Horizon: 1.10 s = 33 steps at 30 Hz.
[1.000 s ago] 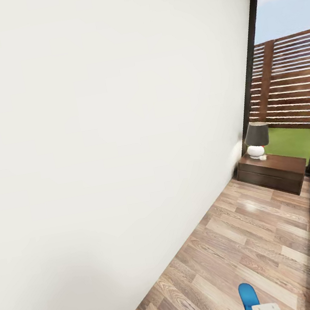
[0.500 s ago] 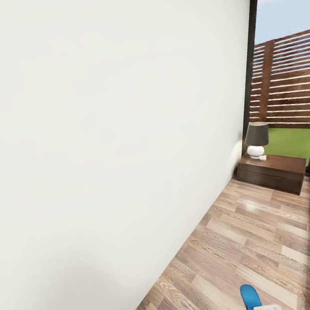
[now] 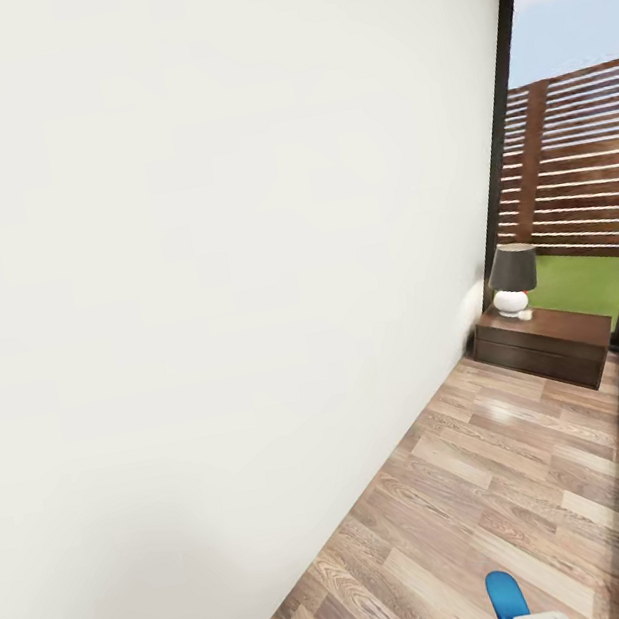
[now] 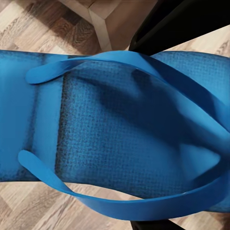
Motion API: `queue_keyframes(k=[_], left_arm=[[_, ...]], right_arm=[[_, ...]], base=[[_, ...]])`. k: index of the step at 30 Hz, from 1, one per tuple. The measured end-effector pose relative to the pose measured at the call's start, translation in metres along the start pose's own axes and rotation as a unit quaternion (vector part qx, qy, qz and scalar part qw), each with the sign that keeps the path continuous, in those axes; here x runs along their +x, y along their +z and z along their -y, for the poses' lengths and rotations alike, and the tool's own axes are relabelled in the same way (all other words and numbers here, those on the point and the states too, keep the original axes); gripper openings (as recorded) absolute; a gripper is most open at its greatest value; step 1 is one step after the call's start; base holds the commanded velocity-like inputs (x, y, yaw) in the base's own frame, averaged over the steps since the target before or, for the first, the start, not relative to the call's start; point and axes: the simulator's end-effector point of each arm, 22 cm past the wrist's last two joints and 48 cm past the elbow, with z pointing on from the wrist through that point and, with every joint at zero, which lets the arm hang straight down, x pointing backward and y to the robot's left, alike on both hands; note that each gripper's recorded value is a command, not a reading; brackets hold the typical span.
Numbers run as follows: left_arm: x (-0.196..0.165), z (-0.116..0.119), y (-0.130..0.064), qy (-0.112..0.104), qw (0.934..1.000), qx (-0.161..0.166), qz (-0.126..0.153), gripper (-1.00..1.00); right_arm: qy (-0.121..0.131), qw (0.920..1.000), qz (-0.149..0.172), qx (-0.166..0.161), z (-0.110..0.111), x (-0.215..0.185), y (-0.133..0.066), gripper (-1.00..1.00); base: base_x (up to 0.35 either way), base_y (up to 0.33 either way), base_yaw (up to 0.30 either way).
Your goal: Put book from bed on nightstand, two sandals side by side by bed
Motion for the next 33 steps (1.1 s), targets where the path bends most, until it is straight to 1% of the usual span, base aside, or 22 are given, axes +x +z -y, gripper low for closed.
queue_keyframes(k=[1,3,7,13,23,33], left_arm=[[0.001,0.000,0.000,-0.008,1.0000,0.000,-0.001,-1.00],[0.000,0.000,0.000,-0.017,0.9999,0.002,0.001,-1.00],[-0.001,0.000,0.000,-0.023,0.9997,0.003,0.003,-1.00],[-0.005,-0.001,0.000,-0.027,0.9995,0.001,0.014,-1.00],[-0.010,0.000,0.000,-0.027,0.9993,0.003,0.026,-1.00],[-0.011,0.001,-0.001,-0.024,0.9993,0.004,0.027,-1.00]], right_arm=[[0.000,1.0000,0.000,0.000,0.000,0.000,0.000,-1.00],[0.000,1.0000,0.000,0.000,0.000,0.000,0.000,-1.00],[0.000,1.0000,-0.001,0.000,0.000,0.001,0.000,-1.00],[-0.001,1.0000,-0.001,0.000,0.000,0.001,0.000,-1.00],[-0.001,1.0000,-0.001,0.000,0.000,0.001,0.000,-1.00],[-0.001,1.0000,-0.001,0.000,-0.001,0.001,0.000,-1.00]], base=[[0.000,0.000,0.000],[0.000,0.000,0.000],[0.000,0.000,0.000],[0.000,0.000,-0.036],[0.000,0.000,-0.239],[0.000,0.000,-0.274]])
